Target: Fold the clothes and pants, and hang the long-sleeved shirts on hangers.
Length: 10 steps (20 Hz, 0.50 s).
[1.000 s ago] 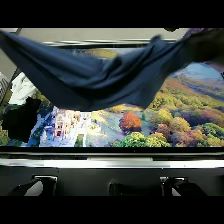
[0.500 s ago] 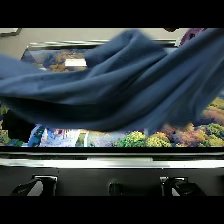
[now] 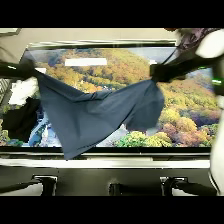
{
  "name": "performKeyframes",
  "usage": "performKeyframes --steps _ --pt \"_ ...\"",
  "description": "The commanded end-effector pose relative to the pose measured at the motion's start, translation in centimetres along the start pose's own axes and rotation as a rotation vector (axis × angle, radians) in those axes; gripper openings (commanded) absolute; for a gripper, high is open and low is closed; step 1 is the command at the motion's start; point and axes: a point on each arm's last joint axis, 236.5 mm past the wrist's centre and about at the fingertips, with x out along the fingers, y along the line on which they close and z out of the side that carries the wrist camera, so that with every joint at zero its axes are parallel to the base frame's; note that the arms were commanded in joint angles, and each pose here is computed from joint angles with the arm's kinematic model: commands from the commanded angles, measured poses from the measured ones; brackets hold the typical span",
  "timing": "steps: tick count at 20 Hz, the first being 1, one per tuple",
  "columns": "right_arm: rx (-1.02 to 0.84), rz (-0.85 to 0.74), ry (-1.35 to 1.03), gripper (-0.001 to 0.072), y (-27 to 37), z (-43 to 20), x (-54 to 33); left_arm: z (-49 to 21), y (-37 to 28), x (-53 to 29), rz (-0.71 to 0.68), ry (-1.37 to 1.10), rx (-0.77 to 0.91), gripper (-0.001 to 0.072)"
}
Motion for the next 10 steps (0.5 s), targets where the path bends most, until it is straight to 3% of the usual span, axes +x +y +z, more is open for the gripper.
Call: performKeyframes --steps 1,4,5,6,7,8,10 --pt "0.076 -0.025 0.267 0.0026 -2.8 -3.2 11.4 -5.8 2.4 12.8 0.04 0.206 -0.102 0.0018" --pt "0.103 -0.034 0.301 0.0026 -4.0 -3.5 15.8 -8.1 4.0 15.3 0.071 0.283 -0.162 0.0022" --pt "0.107 -0.035 0.29 0.0026 -4.1 -3.2 16.2 -7.6 4.5 14.7 0.073 0.274 -0.167 0.0074" --pt "0.106 -0.036 0.268 0.0026 -4.1 -2.7 16.3 -7.0 5.0 13.6 0.073 0.267 -0.161 0.0229" --pt "0.105 -0.037 0.259 0.0026 -4.1 -2.5 16.2 -6.3 5.7 11.9 0.074 0.261 -0.148 0.0522" --pt "0.101 -0.044 0.255 0.0026 -4.2 -2.4 16.0 -6.0 6.4 9.9 0.074 0.267 -0.123 0.0678" --pt "0.092 -0.061 0.249 0.0026 -4.5 -2.4 15.4 -6.8 7.9 5.3 0.077 0.316 -0.053 0.0677"
